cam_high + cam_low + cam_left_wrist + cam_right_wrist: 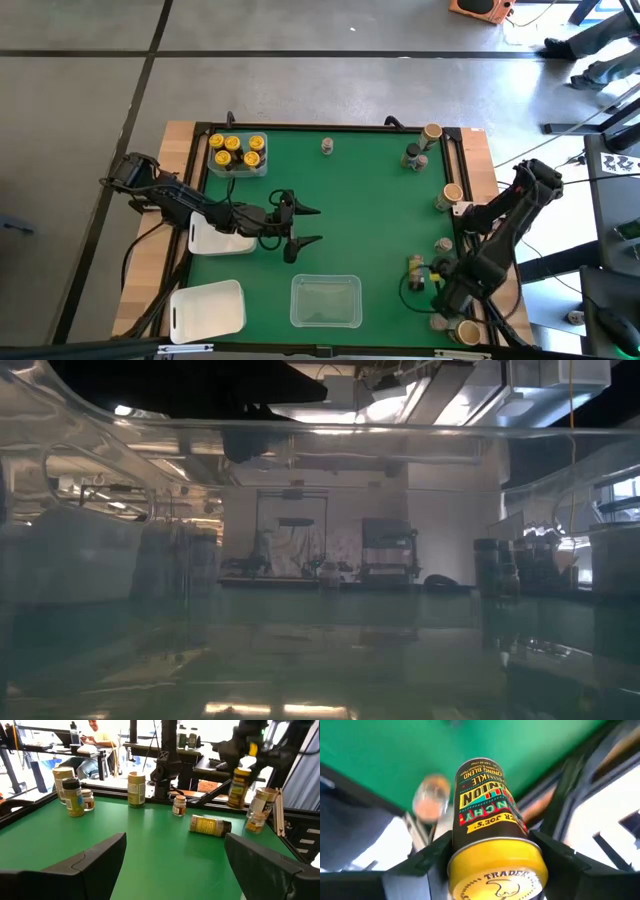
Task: Sort spices by type
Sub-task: Put the brown spice bottle into the top white bin
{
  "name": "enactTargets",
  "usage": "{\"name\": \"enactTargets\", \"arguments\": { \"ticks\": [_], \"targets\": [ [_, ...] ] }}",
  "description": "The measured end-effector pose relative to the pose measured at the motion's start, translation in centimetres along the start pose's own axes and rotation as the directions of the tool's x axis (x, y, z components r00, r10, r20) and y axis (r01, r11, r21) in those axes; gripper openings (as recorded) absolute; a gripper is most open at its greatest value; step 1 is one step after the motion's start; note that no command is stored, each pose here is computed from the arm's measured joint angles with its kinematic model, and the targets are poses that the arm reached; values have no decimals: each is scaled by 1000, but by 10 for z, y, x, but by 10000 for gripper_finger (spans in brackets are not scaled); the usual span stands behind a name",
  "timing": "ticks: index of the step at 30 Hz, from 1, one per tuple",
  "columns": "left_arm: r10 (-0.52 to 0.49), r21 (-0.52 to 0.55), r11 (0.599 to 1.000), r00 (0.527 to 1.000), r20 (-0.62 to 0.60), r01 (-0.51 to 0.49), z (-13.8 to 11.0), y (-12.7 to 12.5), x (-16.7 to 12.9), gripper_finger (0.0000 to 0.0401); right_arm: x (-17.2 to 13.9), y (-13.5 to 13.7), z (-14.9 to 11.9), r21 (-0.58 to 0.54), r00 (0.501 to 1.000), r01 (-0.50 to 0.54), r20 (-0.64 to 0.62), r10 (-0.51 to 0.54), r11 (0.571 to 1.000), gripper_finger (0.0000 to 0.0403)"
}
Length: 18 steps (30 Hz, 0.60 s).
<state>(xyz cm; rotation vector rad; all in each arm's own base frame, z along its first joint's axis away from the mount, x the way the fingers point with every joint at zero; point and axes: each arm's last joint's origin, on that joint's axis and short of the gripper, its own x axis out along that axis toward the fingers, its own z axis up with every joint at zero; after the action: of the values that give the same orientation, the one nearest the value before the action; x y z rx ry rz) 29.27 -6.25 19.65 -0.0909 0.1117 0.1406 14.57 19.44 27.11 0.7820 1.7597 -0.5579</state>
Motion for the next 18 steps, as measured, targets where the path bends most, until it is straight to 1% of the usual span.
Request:
{"name": "enactTargets", "arguments": {
  "ticks": [4, 7, 11, 15, 18],
  "targets": [
    [1, -2, 1000, 1000, -6, -1, -1, 0, 0, 335, -22, -2, 24, -60, 981, 18, 195, -6, 998, 232],
    [1, -17, 1000, 1000, -7, -1, -1, 0, 0, 335, -29, -5, 44, -101, 959, 68, 281, -37, 993, 232],
    [12, -5, 1000, 998, -60, -13, -6, 1, 0, 335, -39, -8, 72, -165, 924, 124, 378, -54, 979, 232],
    [90, 15, 996, 993, -82, -89, -9, 5, 0, 335, -49, -10, 103, -226, 874, 170, 484, -41, 959, 234],
    [134, 21, 991, 982, -130, -132, -14, 11, 1, 335, -57, -13, 127, -270, 853, 198, 521, -30, 942, 233]
  ]
}}
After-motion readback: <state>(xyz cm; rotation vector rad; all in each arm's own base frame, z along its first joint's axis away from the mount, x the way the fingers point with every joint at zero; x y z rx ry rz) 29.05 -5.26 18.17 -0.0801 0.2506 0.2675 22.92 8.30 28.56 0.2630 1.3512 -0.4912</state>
